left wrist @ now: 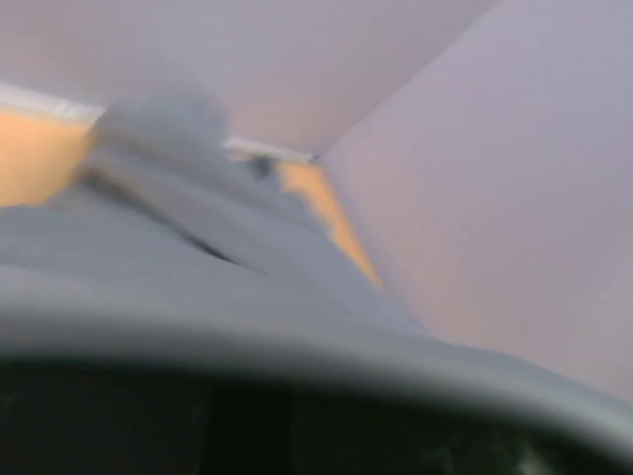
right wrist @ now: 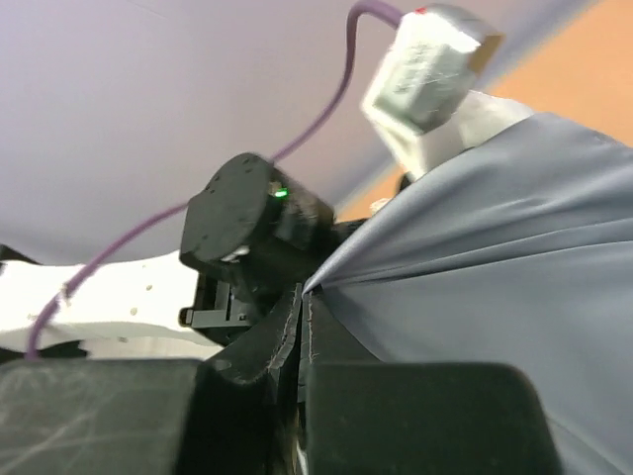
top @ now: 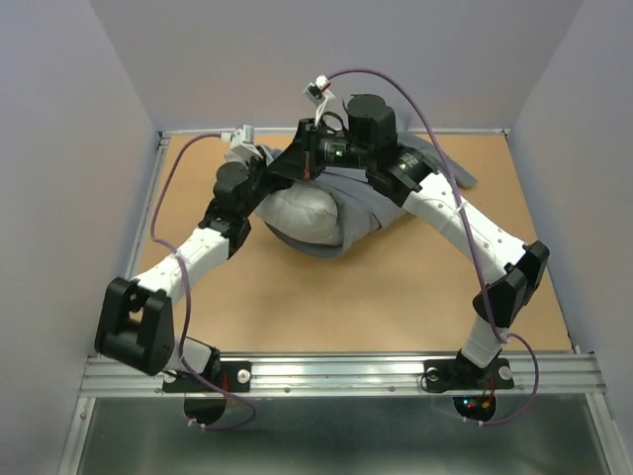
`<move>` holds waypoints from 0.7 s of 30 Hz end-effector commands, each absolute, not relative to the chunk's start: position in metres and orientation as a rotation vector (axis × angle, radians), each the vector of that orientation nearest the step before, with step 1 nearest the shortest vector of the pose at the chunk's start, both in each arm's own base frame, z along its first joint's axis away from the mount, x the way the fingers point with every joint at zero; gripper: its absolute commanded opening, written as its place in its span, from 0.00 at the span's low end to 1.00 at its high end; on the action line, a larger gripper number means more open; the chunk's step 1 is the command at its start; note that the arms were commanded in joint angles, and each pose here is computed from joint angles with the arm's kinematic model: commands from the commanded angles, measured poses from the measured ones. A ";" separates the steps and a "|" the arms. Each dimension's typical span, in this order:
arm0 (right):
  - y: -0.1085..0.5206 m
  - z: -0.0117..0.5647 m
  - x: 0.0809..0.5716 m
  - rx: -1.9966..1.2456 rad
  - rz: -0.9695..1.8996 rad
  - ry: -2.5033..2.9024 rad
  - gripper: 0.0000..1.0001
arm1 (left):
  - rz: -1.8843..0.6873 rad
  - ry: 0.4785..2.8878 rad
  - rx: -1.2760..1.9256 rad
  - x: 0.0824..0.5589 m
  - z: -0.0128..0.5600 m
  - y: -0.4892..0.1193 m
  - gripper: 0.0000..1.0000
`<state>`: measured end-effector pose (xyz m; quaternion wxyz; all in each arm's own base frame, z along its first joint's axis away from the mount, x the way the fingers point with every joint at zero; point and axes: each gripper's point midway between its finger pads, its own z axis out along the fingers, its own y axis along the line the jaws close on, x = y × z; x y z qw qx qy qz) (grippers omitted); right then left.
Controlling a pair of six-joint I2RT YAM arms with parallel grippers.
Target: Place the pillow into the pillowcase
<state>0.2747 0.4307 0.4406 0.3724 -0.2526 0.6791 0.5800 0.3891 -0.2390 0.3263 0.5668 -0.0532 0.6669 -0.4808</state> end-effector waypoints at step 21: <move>0.393 0.324 0.340 -0.632 1.253 1.865 0.07 | -0.786 1.952 0.432 0.272 0.225 -0.163 0.99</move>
